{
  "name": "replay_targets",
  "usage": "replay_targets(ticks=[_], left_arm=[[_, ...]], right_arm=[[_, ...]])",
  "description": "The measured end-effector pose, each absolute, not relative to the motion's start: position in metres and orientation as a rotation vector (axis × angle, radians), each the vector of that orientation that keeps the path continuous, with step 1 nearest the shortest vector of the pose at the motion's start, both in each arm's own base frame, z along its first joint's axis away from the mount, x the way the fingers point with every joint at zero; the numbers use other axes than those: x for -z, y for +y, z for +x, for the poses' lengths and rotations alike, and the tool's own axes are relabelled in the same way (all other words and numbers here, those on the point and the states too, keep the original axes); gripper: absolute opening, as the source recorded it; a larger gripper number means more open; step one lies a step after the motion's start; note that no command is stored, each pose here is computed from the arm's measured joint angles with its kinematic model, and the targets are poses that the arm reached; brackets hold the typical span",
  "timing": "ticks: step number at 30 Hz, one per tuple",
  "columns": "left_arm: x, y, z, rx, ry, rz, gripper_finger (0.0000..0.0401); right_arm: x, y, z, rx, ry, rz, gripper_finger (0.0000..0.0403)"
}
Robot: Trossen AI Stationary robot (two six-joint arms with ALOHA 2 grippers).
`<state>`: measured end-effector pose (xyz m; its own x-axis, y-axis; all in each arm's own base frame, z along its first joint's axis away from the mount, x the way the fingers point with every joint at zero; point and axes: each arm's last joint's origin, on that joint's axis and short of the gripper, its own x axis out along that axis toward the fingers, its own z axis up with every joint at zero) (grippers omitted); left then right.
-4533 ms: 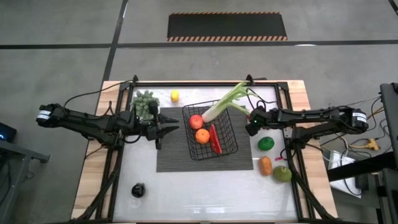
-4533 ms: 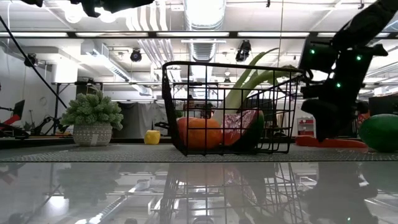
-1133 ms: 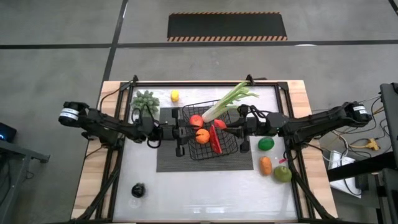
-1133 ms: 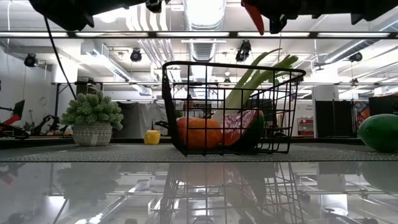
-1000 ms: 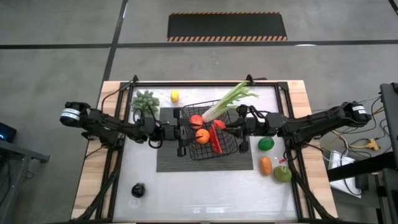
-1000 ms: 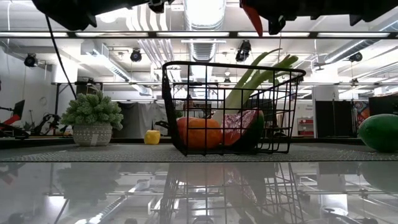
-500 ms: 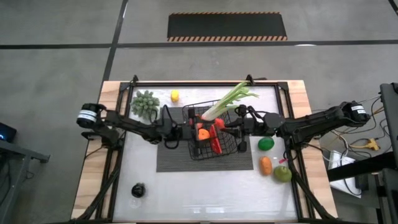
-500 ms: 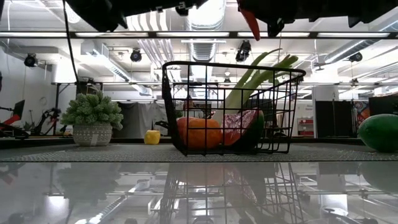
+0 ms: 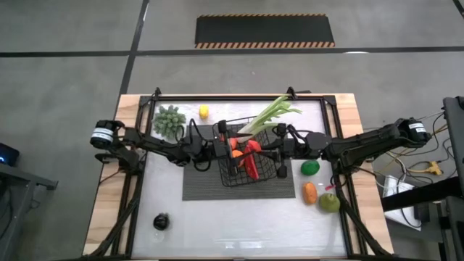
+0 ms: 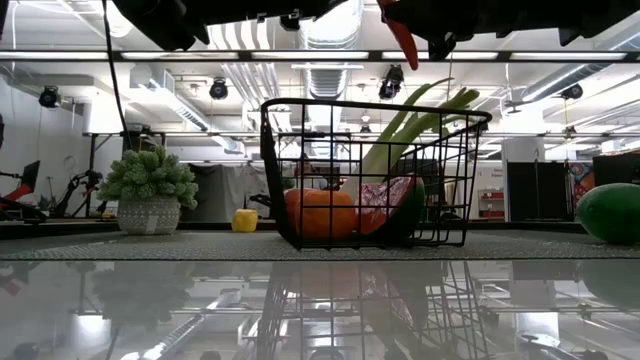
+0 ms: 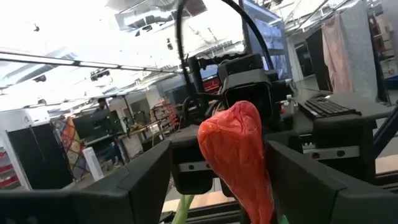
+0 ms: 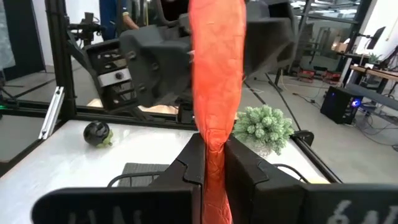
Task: Build produce basket
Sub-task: Put the carrot into the wire basket
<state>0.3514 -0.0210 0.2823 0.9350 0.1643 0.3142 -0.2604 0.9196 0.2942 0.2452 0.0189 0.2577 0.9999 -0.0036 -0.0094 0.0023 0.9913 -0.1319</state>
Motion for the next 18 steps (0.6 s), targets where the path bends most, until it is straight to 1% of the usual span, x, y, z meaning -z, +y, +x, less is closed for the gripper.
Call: replay_targets(ticks=[4,7,11,18], left_arm=[[-0.2832,-0.0223,0.3518,-0.169,-0.304,0.351,0.0239],[-0.2832,-0.0230,0.3519,-0.146,-0.309,0.355,0.0230],[-0.2827,-0.0230,0.3521,-0.142,-0.302,0.361,0.0195],[-0.2808,-0.0230,0.3516,-0.138,-0.296,0.366,0.0123]], right_arm=[[-0.2576,0.0189,0.2452,0.002,0.010,-0.133,0.0023],[-0.2577,0.0190,0.2452,0.002,0.009,-0.127,0.0025],[-0.2578,0.0186,0.2452,0.011,0.008,-0.125,0.0045],[-0.2578,0.0185,0.2452,0.017,0.008,-0.124,0.0104]])
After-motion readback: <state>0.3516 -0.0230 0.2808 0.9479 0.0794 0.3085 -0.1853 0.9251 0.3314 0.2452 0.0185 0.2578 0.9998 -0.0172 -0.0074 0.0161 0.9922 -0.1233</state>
